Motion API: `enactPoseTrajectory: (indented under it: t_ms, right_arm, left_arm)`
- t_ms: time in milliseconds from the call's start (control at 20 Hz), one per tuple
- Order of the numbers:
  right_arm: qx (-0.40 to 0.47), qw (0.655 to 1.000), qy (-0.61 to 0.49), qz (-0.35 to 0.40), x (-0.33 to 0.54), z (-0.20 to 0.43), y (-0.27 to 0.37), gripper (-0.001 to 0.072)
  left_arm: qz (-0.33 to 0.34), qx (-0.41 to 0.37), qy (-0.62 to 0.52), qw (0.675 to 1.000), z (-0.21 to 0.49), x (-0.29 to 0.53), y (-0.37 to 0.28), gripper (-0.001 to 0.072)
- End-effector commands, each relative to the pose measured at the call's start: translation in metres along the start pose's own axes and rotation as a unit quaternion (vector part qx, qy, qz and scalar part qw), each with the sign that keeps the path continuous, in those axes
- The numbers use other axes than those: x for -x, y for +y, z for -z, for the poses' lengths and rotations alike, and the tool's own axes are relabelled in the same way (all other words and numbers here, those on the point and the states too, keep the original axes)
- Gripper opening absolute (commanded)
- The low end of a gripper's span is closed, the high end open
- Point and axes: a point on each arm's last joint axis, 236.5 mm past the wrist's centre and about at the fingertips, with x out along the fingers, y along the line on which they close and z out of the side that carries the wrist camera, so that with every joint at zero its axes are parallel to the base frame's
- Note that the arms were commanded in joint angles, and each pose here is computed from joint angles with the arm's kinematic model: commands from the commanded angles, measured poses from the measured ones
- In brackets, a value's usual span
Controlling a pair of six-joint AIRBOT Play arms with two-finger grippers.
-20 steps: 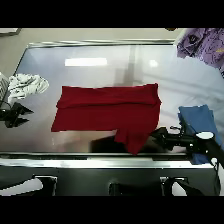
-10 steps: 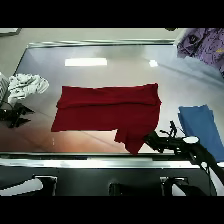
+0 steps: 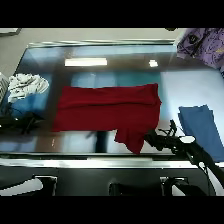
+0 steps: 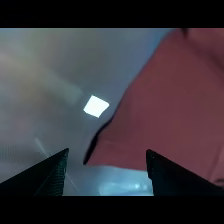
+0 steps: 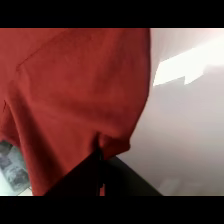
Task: Fold the clothes and pants, and hang the long-sleeved shirts on hangers.
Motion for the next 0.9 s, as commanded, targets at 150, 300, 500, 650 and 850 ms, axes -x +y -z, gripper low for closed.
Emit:
enactPoseTrajectory:
  t_ms: [150, 300, 500, 650, 850]
  right_arm:
    - [-0.011, 1.000, 0.026, -0.013, 0.000, 0.013, 0.007, 0.0029]
    - [-0.014, 0.999, 0.027, -0.017, 0.000, 0.013, 0.009, 0.0029]
    - [-0.017, 0.999, 0.030, -0.022, 0.001, 0.014, 0.011, 0.0029]
    - [-0.016, 0.999, 0.034, -0.024, 0.001, 0.016, 0.012, 0.0028]
    - [0.004, 0.999, 0.012, -0.037, 0.011, 0.011, 0.024, 0.0028]
  left_arm:
    - [0.026, -0.006, 0.027, 0.999, 0.031, -0.026, 0.004, 0.0558]
    - [0.023, -0.014, 0.035, 0.999, 0.034, -0.033, 0.000, 0.0558]
    - [0.012, -0.008, 0.058, 0.998, 0.040, -0.056, 0.003, 0.0421]
    - [-0.004, 0.025, 0.024, 0.999, 0.023, -0.060, 0.010, 0.0101]
    - [0.003, 0.021, 0.025, 0.999, 0.018, -0.054, 0.001, 0.0014]
